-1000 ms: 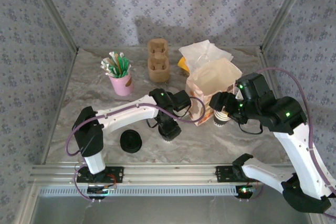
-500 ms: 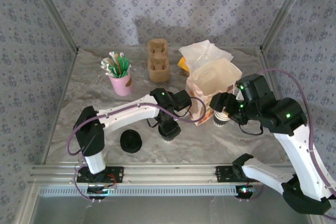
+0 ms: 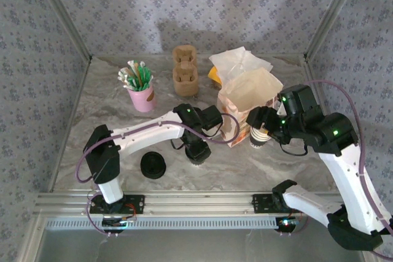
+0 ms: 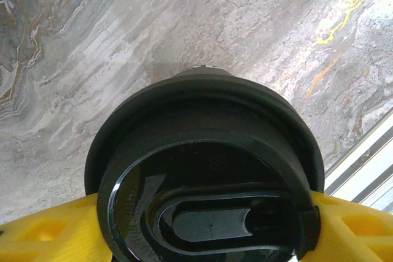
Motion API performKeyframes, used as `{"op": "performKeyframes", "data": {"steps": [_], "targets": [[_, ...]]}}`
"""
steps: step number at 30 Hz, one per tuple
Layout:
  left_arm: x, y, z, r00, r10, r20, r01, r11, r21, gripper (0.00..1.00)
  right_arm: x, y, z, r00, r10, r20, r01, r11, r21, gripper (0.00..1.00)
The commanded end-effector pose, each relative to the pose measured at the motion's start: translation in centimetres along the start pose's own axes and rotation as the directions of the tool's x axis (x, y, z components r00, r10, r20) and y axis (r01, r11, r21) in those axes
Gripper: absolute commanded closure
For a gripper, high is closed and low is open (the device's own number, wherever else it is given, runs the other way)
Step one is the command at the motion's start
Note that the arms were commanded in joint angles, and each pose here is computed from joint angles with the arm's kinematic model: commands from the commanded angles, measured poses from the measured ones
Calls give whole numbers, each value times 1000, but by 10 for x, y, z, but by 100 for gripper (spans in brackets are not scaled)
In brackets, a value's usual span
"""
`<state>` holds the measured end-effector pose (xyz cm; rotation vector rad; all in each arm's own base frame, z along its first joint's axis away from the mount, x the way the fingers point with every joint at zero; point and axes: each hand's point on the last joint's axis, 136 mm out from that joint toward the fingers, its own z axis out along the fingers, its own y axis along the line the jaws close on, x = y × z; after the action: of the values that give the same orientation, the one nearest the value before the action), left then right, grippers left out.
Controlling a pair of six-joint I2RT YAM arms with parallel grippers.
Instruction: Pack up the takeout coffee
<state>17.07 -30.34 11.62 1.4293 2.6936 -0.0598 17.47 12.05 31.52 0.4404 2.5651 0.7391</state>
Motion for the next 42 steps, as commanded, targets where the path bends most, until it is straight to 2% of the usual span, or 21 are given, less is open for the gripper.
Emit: {"op": "performKeyframes", "data": {"steps": [1, 11, 24, 42], "targets": [[28, 5, 58, 984, -30, -174, 27, 999, -17, 31, 2, -2, 0, 1000, -9, -22, 9, 1000, 3, 25], [30, 7, 65, 981, -32, -192, 26, 999, -31, 30, -3, 1, -3, 1000, -6, -17, 6, 1000, -6, 25], [6, 9, 19, 994, 11, -113, -13, 1000, -12, 24, 0, -2, -12, 1000, 21, 19, -21, 999, -26, 25], [2, 9, -5, 996, 31, -80, -28, 999, 42, 12, 0, -7, -10, 999, 35, 27, -35, 999, -15, 25]]}}
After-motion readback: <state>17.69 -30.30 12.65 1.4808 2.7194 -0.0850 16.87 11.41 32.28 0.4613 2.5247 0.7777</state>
